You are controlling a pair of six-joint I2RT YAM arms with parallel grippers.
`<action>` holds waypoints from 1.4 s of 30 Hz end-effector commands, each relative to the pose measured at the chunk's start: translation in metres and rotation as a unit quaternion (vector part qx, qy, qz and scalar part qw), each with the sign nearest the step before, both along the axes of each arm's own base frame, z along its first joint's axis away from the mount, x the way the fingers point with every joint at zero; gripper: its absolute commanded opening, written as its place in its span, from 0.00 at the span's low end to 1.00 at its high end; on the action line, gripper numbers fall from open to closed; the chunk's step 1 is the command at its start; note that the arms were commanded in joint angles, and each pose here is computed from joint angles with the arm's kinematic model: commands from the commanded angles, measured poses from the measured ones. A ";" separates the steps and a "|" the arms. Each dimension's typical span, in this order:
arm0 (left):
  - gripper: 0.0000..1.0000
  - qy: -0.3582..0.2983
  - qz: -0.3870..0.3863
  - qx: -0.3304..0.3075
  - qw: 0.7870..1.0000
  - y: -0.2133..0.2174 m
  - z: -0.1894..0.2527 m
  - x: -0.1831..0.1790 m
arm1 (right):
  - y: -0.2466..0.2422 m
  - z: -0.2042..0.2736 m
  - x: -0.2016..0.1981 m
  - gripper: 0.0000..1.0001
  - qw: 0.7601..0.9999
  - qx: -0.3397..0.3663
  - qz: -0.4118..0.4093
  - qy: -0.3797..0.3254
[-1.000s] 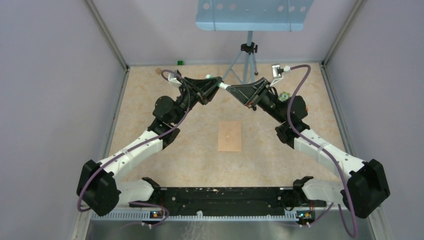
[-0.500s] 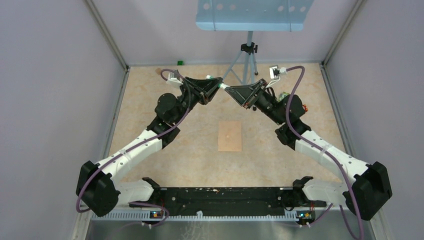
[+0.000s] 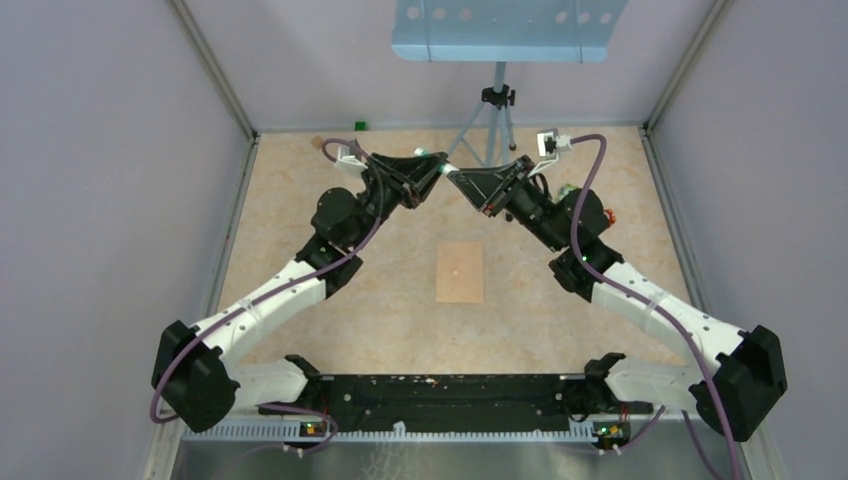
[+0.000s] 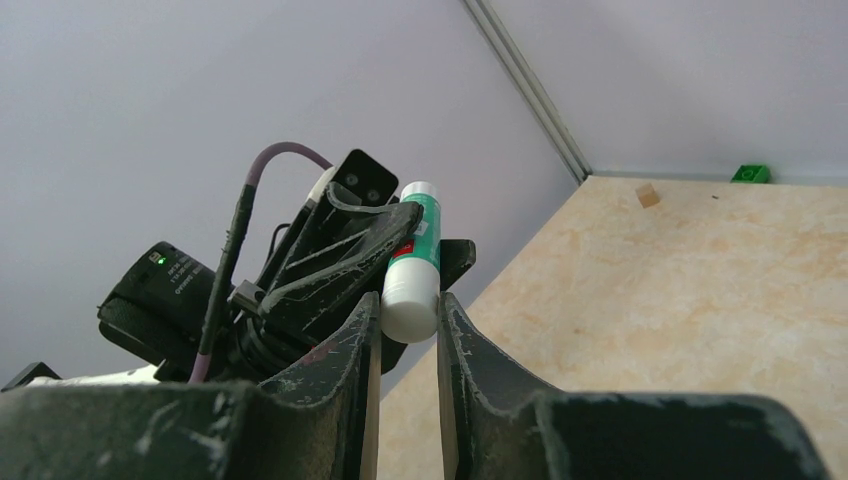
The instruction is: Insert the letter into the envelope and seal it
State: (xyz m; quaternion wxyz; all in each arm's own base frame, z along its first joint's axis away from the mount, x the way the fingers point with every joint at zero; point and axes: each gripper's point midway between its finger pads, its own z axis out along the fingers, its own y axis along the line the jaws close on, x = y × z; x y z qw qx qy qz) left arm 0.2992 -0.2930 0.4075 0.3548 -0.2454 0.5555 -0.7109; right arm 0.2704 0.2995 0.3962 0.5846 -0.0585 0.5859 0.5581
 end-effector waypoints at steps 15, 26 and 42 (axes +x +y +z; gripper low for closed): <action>0.00 -0.055 -0.018 0.067 0.996 -0.020 0.003 -0.021 | 0.009 0.003 -0.006 0.09 0.999 -0.031 0.009 0.012; 0.00 -0.063 0.116 0.195 0.972 0.032 -0.032 0.012 | -0.033 -0.036 -0.025 0.76 0.993 -0.080 -0.044 0.077; 0.00 -0.019 0.028 0.567 0.823 0.052 -0.198 0.036 | -0.089 -0.142 -0.029 0.83 0.937 -0.251 -0.137 0.201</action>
